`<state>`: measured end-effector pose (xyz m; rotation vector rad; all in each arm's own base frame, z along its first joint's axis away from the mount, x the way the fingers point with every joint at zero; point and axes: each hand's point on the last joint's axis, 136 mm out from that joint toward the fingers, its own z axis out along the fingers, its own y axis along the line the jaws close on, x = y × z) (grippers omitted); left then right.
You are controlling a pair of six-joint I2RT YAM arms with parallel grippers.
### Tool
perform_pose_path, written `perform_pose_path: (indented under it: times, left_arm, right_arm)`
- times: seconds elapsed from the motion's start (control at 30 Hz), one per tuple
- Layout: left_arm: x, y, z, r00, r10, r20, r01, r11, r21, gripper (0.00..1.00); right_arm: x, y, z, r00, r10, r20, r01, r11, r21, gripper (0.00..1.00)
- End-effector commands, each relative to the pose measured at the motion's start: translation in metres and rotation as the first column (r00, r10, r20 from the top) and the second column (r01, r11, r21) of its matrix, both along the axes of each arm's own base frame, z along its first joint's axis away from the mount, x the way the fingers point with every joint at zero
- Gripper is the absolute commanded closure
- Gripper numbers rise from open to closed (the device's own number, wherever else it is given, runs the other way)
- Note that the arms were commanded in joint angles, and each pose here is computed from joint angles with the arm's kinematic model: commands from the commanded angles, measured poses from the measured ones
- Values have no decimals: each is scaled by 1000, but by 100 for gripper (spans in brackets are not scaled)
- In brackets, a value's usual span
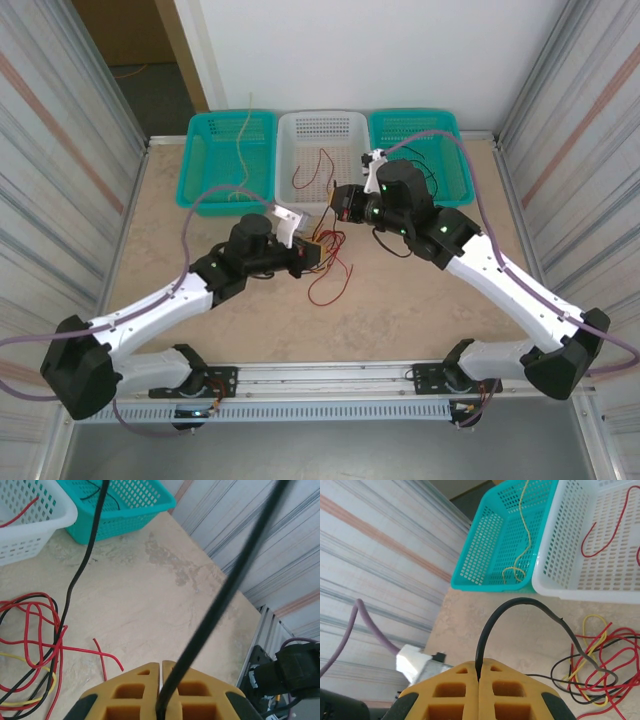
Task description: Untangle the cables
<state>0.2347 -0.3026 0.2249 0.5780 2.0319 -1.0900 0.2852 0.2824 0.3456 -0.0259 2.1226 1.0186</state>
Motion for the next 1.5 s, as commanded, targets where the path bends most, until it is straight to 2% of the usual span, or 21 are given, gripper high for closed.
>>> perform_pose_path:
  times: [0.0, 0.07, 0.1, 0.17, 0.2, 0.27, 0.33, 0.4, 0.47, 0.57, 0.67, 0.8, 0.93, 1.13, 1.23, 1.4, 1.47]
  left_arm:
    - [-2, 8, 9, 999, 54, -5, -54, 994, -92, 100]
    - [-4, 9, 15, 999, 50, 15, -48, 991, -123, 99]
    - [-4, 10, 15, 998, 56, 21, -54, 992, -115, 90]
    - [2, 19, 9, 993, 113, 12, -112, 991, -71, 62]
    - [7, 26, 4, 988, 152, 0, -152, 987, -48, 53]
    - [18, 43, -2, 972, 230, -40, -232, 972, -40, 52]
    - [30, 67, -11, 936, 335, -109, -343, 938, -55, 51]
    - [37, 86, -21, 899, 403, -170, -421, 903, -83, 46]
    - [42, 95, -30, 881, 419, -219, -448, 887, -108, 42]
    - [44, 88, -38, 891, 375, -254, -411, 906, -104, 37]
    - [49, 74, -51, 894, 330, -304, -366, 928, -69, 38]
    - [60, 58, -76, 872, 301, -386, -337, 941, -29, 45]
    - [72, 49, -95, 846, 308, -435, -339, 941, 6, 50]
    - [80, 48, -126, 786, 378, -489, -338, 925, 173, 57]
    - [80, 48, -132, 783, 386, -487, -325, 922, 209, 57]
    - [85, 44, -134, 790, 383, -479, -301, 923, 240, 51]
    - [89, 44, -134, 792, 390, -469, -295, 918, 264, 49]
  right_arm:
    - [3, -19, 42, 994, -50, 98, 42, 996, 81, 97]
    - [1, -17, 50, 993, -29, 112, 19, 996, 86, 97]
    - [-2, -14, 55, 992, -5, 124, -5, 996, 85, 97]
    - [-7, -9, 68, 987, 35, 156, -48, 996, 80, 97]
    - [-10, -6, 75, 983, 52, 178, -67, 995, 76, 97]
    - [-17, -3, 91, 970, 89, 226, -107, 992, 69, 96]
    - [-23, -1, 103, 958, 114, 264, -134, 989, 59, 95]
    - [-26, -1, 114, 947, 135, 293, -159, 985, 62, 95]
    - [-32, 2, 124, 934, 166, 318, -197, 978, 69, 94]
    - [-35, 6, 133, 920, 191, 341, -229, 971, 74, 94]
    - [-35, 6, 141, 914, 189, 359, -231, 970, 77, 94]
    - [-38, 3, 158, 897, 182, 402, -236, 968, 89, 94]
    - [-24, -16, 166, 903, 101, 418, -133, 990, 47, 93]
    - [37, -77, 156, 938, -90, 336, 73, 995, 64, 94]
    - [71, -108, 153, 938, -164, 307, 148, 986, 75, 93]
    - [129, -152, 141, 933, -251, 259, 246, 968, 53, 92]
    - [155, -169, 124, 939, -273, 211, 269, 962, 48, 92]
